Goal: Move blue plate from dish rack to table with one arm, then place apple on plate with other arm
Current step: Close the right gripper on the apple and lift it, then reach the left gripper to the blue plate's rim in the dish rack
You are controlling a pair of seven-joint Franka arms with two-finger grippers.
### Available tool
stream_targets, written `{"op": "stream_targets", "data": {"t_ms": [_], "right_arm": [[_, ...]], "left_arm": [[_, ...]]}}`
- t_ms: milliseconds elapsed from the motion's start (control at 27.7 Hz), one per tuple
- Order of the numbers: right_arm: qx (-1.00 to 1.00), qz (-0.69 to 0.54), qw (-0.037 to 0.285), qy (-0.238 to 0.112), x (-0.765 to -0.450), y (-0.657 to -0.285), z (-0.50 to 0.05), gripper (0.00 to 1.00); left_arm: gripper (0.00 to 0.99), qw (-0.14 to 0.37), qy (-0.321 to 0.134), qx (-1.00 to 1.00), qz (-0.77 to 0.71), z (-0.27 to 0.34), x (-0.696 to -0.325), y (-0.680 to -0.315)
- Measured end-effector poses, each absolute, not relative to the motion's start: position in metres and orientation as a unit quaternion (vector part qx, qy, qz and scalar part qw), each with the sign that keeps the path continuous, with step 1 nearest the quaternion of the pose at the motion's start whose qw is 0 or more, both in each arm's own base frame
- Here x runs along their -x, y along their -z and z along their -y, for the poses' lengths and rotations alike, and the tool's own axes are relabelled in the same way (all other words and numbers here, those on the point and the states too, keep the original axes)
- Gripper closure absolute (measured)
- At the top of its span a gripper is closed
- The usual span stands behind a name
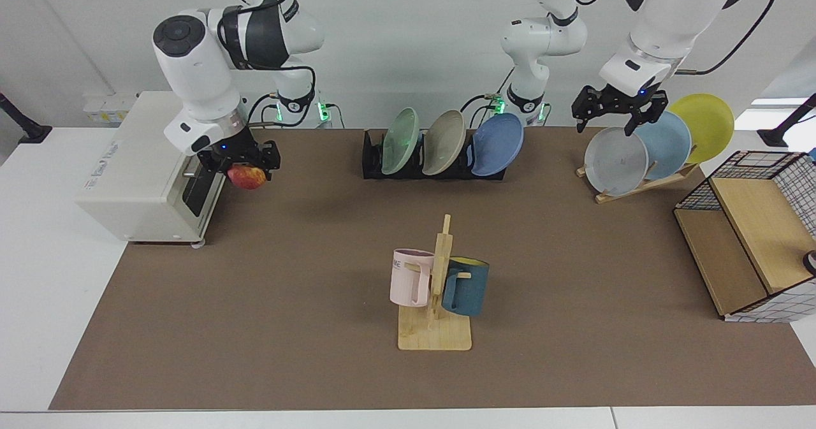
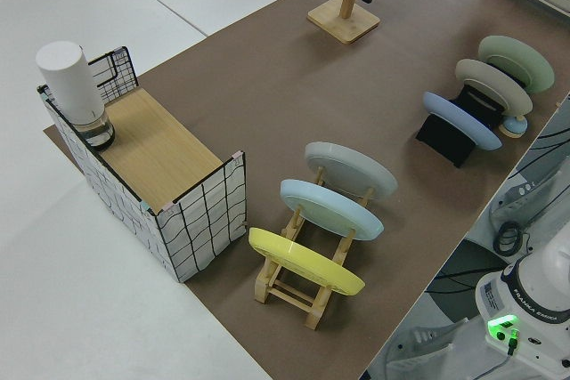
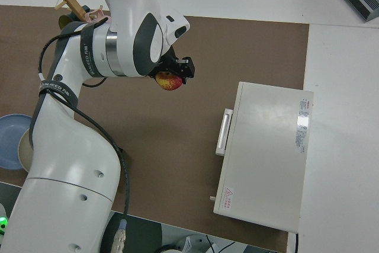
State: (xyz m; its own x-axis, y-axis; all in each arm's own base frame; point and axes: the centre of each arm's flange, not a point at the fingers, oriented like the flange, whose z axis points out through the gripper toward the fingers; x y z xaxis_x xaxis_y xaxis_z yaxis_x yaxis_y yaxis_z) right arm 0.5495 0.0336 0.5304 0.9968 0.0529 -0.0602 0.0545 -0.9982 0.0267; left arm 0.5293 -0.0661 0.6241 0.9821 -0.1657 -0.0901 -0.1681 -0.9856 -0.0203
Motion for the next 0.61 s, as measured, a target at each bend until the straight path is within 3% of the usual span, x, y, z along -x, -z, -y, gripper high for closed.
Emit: {"op": "stream_targets", "data": {"t_ms": [217,614], "right_arm": [[-0.999,-0.021,0.008,0.034,-0.540,-0.551,-0.028,0.21],[-0.998,-0.018,0.008,0.053,-0.535,-0.549,-0.025,0.21]], "left_arm": [[0.000,0.014,-0.044,0.995,-0.084,0.066,-0.529,-0.625],[0.000,0.014,-0.045,0.995,-0.083,0.065,-0.527,-0.627]]}}
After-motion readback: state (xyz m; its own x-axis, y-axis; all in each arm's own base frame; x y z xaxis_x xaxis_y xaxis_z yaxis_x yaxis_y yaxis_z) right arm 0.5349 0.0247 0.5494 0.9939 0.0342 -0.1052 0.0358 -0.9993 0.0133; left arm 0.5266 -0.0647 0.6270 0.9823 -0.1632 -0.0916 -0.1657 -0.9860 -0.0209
